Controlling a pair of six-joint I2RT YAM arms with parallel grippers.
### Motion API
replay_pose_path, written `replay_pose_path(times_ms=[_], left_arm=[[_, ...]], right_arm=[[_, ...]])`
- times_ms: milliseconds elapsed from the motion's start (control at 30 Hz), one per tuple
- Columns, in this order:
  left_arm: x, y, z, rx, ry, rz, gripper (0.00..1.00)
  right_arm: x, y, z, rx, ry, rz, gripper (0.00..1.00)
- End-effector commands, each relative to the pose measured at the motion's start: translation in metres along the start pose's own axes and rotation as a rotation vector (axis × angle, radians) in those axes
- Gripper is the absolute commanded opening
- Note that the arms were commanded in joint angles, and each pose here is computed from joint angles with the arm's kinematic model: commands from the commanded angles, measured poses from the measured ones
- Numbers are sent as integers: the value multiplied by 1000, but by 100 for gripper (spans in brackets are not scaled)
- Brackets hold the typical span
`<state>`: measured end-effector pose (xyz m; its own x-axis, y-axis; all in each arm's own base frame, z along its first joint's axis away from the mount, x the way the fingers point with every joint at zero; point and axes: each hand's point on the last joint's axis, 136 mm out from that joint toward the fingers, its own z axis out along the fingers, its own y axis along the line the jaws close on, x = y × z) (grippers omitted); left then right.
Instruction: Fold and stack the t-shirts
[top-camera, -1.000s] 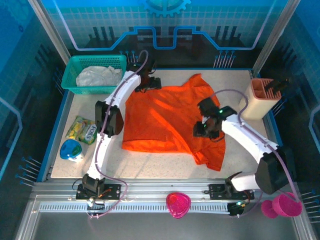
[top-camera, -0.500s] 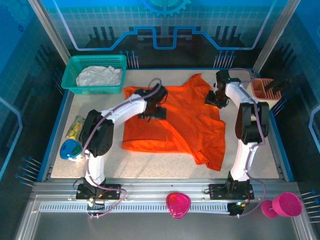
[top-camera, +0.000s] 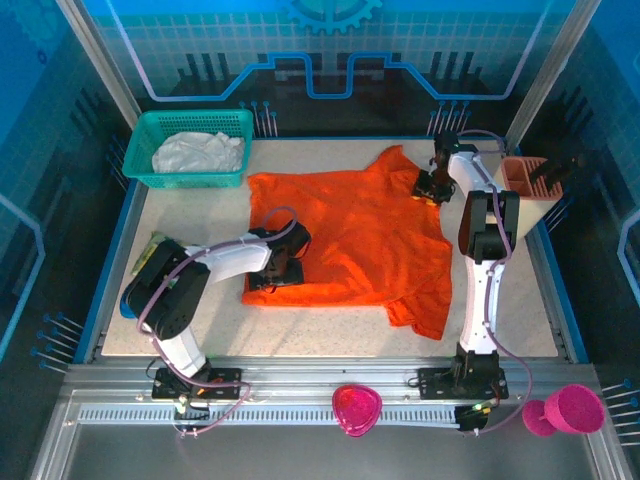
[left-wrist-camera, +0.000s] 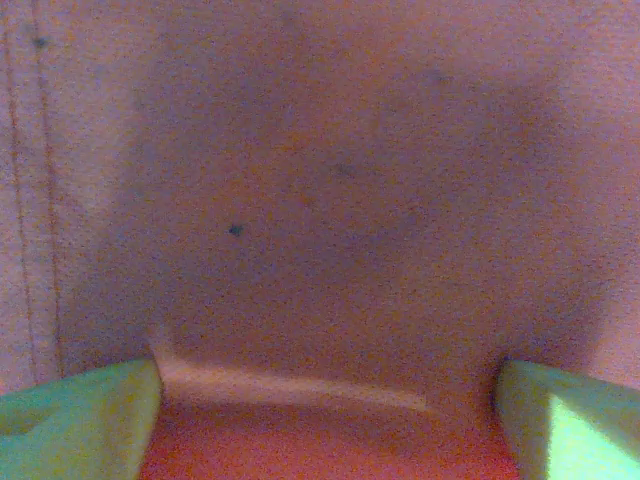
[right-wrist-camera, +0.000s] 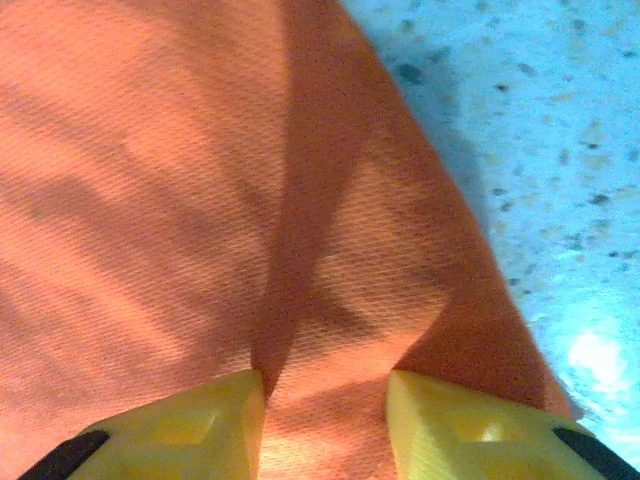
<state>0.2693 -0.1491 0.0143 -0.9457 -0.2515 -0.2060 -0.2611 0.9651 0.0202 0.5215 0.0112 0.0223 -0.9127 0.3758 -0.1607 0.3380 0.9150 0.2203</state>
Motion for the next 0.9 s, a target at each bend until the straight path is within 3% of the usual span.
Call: replay_pose_path(times_ms=[0,167,300,600,733,867], left_arm=[[17,24,2,-57,5,-57,88],[25,40,5,-105,10,-64,88],[12,34,-7,-102,-26,-44,88],[-63,-47,-93,72,-221,115,99],[-89,-73,-107,101,-267,145,99],[-100,-92,-89,92,-261,167,98]], right_arm=[[19,-42,12,103,90,103,37],[18,-55,1,115,63,135,37],[11,-49,-17,93,36,114,39],[-29,12,-83,-43,-109,-66,54],[-51,28,-69,-108,-125,-111,57],[-76,45,-47,-193,-161,-166,61]])
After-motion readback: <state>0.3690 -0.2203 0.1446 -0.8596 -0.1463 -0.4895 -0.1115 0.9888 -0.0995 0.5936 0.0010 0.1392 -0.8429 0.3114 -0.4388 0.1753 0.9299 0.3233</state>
